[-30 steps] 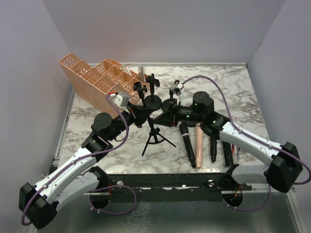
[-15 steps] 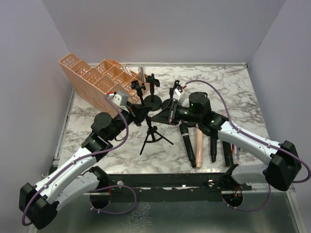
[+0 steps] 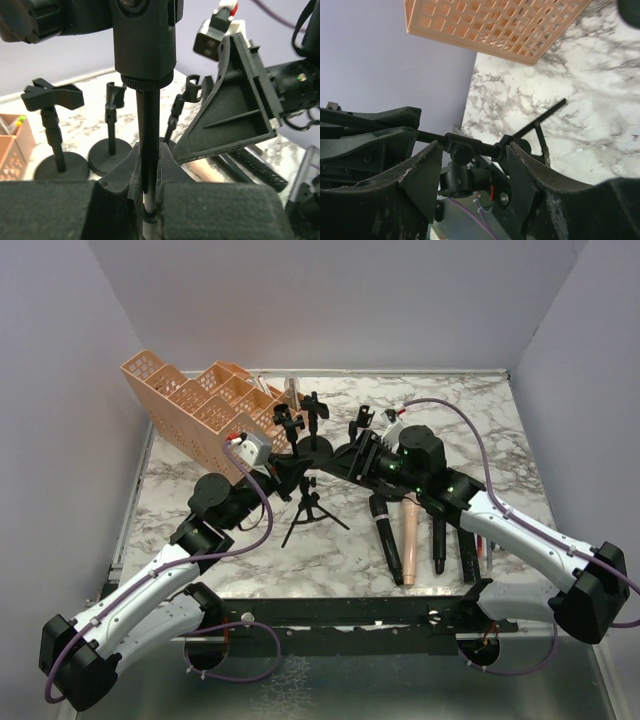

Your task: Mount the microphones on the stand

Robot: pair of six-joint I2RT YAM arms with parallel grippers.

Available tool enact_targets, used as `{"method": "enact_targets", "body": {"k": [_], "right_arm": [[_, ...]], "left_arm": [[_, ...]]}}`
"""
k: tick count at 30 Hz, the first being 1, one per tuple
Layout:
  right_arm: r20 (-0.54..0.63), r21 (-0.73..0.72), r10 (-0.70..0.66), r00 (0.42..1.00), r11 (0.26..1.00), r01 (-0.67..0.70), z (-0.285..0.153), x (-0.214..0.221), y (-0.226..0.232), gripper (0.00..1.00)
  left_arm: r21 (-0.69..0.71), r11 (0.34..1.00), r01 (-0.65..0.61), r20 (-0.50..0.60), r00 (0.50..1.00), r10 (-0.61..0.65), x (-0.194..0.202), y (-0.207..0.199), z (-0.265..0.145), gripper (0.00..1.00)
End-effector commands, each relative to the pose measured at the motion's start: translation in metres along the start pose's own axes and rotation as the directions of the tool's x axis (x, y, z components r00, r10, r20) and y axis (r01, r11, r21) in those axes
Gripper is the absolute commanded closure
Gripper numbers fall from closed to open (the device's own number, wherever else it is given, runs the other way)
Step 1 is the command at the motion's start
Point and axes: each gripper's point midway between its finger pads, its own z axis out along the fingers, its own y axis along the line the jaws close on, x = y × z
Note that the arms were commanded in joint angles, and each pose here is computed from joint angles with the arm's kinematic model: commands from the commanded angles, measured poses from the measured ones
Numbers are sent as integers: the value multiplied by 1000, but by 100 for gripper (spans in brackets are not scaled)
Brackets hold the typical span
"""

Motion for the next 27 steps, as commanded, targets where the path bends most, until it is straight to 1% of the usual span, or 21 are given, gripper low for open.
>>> {"method": "enact_targets", "body": {"k": [1,4,5,9,11,15,18,22,23,25,27], "right_arm": [[87,176,-153,984,975,136,-14,-23,-24,42],[95,240,-194,976,956,167,-21,-28,-34,42],[109,267,-209,972,948,173,-23,-32,-38,42],[117,297,-225,967,937,182,-25,-35,-43,42],[119,294,-224,967,938,181,-25,-35,-43,42],[118,297,-223,968,938,180,-22,-35,-44,42],[107,302,-236,966,933,195,-21,-36,-45,41],[103,331,-249,963,922,203,-20,-38,-49,40],[104,337,-251,962,919,203,-20,-39,-50,40],[109,340,-253,961,918,203,-22,-40,-50,40],[108,330,-250,962,922,203,-23,-38,-49,40]], "left_arm": [[26,982,-185,125,976,180,-19,-1,1,100],[42,964,-264,152,955,255,-11,-1,1,100],[34,962,-271,160,952,262,-9,2,2,100],[2,967,-256,175,952,252,3,11,5,100],[1,963,-269,175,948,265,12,14,6,100],[-17,962,-272,213,939,269,21,19,4,100],[-22,941,-337,185,924,335,36,22,2,100],[-42,938,-343,174,922,345,45,27,-4,100],[-40,940,-339,170,925,341,48,27,-6,98],[-35,946,-321,163,932,323,53,27,-10,91],[-34,952,-305,160,938,306,57,27,-13,79]]}}
